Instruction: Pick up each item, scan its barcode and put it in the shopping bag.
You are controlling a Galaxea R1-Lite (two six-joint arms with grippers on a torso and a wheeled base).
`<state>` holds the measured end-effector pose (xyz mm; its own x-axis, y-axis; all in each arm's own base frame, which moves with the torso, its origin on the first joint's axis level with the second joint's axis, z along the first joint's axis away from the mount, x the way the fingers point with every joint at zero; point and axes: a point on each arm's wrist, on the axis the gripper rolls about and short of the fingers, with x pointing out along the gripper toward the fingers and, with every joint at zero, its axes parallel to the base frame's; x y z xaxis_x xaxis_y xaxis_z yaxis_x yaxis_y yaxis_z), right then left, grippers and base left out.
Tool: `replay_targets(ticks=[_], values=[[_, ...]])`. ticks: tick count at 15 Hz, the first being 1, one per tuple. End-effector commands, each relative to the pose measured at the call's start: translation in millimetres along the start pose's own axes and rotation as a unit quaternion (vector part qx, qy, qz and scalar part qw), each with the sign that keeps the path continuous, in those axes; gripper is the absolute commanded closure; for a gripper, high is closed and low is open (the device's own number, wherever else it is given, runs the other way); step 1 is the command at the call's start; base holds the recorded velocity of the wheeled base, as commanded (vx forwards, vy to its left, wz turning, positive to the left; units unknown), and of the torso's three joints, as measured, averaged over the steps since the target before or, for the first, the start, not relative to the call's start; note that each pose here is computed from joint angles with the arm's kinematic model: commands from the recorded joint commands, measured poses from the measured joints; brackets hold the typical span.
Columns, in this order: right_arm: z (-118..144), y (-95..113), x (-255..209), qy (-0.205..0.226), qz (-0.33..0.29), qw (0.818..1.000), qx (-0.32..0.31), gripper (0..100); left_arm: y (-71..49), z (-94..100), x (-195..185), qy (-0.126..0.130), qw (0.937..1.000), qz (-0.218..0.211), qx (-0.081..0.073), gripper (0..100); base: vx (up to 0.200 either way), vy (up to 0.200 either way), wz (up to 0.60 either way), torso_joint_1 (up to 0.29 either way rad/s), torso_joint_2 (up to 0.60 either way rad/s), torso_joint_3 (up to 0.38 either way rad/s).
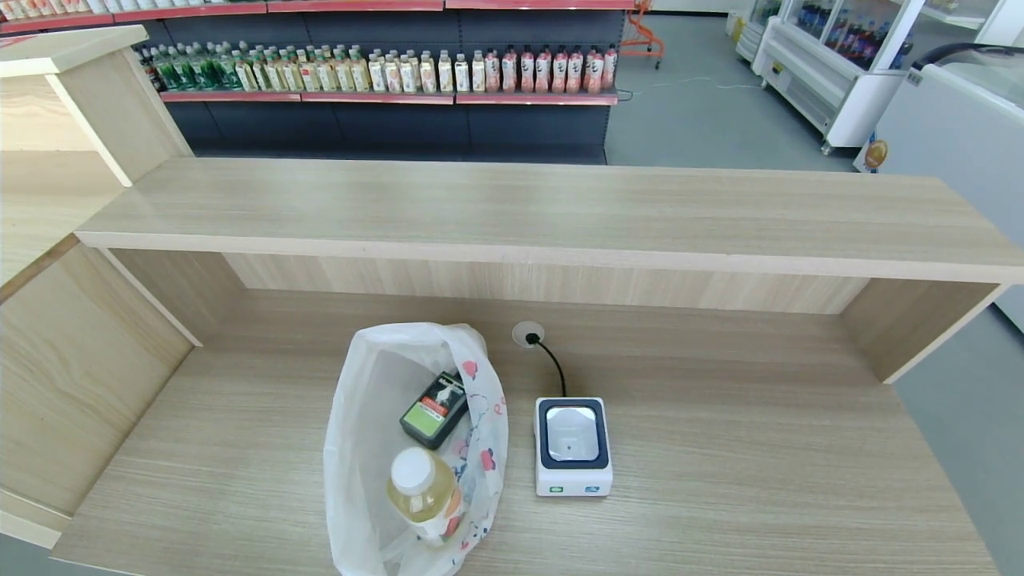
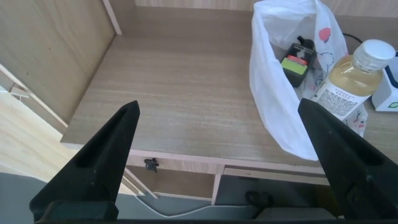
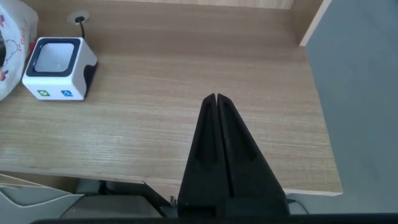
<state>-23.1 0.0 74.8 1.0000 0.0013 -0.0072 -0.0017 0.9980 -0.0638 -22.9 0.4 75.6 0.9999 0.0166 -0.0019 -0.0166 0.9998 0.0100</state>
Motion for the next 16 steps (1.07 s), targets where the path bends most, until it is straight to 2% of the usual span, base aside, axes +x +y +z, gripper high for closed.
replay_targets(ticks=[1,16], values=[[0.0,0.0,0.2,0.001,0.000,1.000,0.000,100,0.0,-0.5,0.1,0.001,1.0000,0.000,0.000,0,0.000,0.000,0.00,0.000,0.00,0.000],[0.0,0.0,0.2,0.001,0.000,1.000,0.000,100,0.0,0.0,0.0,0.000,1.0000,0.000,0.000,0,0.000,0.000,0.00,0.000,0.00,0.000]])
